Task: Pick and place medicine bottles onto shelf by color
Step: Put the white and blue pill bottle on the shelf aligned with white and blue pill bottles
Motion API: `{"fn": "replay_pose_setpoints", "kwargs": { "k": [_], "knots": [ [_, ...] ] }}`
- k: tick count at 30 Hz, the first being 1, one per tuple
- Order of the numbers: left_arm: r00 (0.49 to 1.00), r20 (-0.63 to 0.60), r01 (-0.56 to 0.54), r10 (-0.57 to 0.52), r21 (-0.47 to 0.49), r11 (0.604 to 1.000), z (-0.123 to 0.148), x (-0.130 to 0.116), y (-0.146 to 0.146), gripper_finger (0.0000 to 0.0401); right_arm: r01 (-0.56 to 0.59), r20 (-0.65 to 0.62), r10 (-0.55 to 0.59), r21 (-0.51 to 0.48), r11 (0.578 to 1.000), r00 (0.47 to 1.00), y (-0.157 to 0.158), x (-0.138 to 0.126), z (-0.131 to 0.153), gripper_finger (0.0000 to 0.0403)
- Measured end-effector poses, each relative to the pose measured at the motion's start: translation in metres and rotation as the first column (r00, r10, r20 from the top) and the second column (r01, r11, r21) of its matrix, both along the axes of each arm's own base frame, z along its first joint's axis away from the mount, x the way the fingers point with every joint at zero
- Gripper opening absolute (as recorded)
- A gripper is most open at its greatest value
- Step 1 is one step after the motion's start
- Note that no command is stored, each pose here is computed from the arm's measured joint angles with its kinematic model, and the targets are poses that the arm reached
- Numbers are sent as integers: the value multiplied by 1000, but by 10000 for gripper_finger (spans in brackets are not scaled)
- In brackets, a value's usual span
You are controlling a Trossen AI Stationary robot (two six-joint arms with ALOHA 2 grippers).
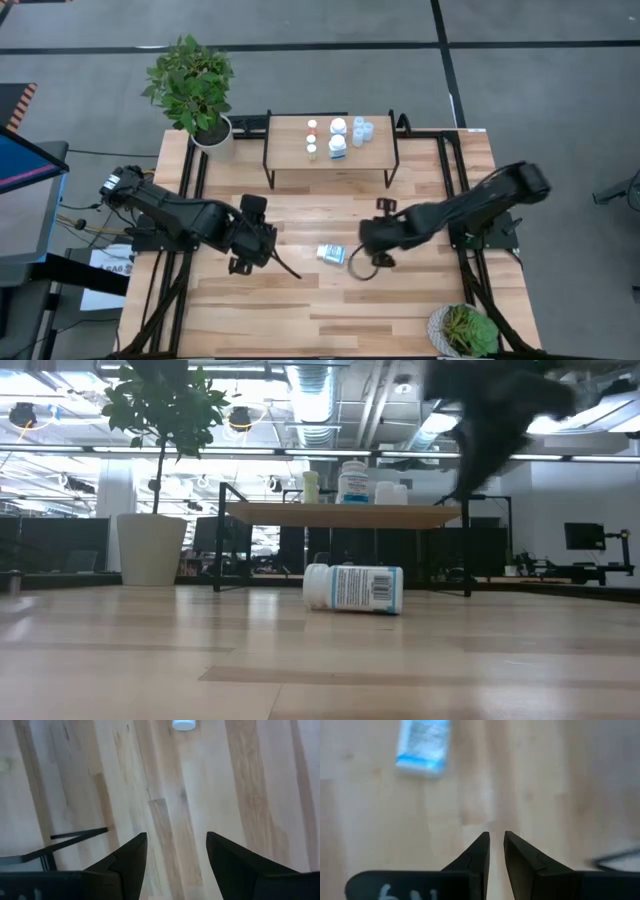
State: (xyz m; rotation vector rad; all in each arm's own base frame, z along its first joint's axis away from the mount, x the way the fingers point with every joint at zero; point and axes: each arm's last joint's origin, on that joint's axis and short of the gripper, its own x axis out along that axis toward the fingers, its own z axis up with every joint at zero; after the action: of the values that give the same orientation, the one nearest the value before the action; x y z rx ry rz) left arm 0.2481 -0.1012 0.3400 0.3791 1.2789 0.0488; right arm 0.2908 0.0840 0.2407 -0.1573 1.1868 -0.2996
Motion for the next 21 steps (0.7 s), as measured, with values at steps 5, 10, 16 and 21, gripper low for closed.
{"fn": "replay_pose_setpoints", "kwargs": {
  "k": [5,10,16,21],
  "knots": [
    [999,48,11,-7,-81,997,-12,1,13,192,-52,210,0,242,969,978,-18,-43,-28,81],
    [976,215,27,14,-187,982,-38,4,19,192,-77,381,-66,348,934,922,-18,-60,-37,81],
    [920,390,57,40,-235,970,-88,22,15,192,-102,421,-71,374,922,904,-7,-55,-40,81],
    [894,445,51,55,-222,974,-129,33,16,192,-129,409,-27,348,929,912,-2,-45,-52,91]
  ]
}}
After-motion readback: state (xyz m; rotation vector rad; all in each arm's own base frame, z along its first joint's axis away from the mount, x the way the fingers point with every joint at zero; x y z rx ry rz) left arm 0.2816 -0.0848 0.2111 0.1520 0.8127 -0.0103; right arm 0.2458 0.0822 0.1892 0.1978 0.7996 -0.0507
